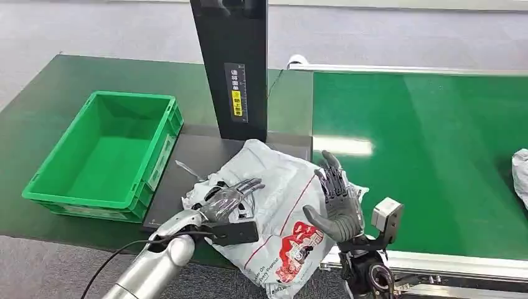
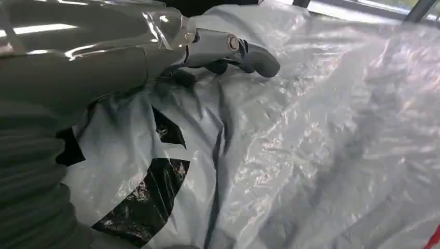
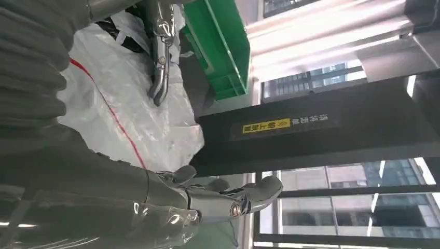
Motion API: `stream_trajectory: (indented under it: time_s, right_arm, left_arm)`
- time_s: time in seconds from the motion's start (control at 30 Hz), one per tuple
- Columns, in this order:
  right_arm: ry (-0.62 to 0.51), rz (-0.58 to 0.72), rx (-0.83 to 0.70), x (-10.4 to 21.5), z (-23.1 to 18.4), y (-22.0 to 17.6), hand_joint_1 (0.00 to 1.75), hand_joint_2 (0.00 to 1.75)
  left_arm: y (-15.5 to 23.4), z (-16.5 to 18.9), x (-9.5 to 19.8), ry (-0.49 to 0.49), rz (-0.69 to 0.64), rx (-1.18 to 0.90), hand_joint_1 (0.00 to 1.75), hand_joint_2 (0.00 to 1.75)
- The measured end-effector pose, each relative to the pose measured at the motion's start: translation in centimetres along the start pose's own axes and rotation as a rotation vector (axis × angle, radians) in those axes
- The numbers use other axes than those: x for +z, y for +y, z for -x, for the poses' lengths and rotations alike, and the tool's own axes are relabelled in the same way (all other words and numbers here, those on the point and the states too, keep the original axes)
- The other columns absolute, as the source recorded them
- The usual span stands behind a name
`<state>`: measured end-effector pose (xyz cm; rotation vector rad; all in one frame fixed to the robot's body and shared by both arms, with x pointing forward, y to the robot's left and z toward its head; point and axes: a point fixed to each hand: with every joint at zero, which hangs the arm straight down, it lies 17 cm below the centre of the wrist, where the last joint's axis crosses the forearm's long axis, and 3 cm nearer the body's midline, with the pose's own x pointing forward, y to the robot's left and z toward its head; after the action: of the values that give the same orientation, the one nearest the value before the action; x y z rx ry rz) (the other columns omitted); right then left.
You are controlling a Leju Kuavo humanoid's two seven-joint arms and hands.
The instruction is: Moved the parcel from conveyor to table for the left to box.
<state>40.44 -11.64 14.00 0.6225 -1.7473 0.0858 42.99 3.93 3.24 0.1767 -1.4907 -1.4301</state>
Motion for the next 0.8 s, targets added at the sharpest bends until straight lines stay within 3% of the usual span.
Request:
stream_trajectory:
  time_s: [0.13, 0.17, 0.2, 0.23, 0.8]
  right_arm:
    - [0.006, 0.009, -0.004, 0.0, 0.2, 0.0, 0.0, 1.75]
    - [0.006, 0.011, -0.005, 0.0, 0.2, 0.0, 0.0, 1.75]
    - [0.005, 0.012, -0.006, 0.0, 0.1, 0.0, 0.0, 1.75]
    - [0.005, 0.014, -0.007, -0.1, 0.1, 0.0, 0.0, 1.75]
    - [0.006, 0.04, -0.006, 0.3, 0.1, -0.6, 0.0, 1.75]
  left_arm:
    - [-0.5, 0.3, -0.3, 0.019, 0.011, -0.019, 0.0, 1.75]
    - [-0.5, 0.3, -0.3, 0.02, 0.013, -0.02, 0.12, 1.75]
    - [-0.6, 0.3, -0.4, 0.024, 0.016, -0.02, 1.66, 1.75]
    - [-0.8, 0.4, -0.4, 0.027, 0.021, -0.024, 1.75, 1.75]
    - [-0.2, -0.9, -1.1, -0.009, -0.007, -0.065, 1.75, 1.75]
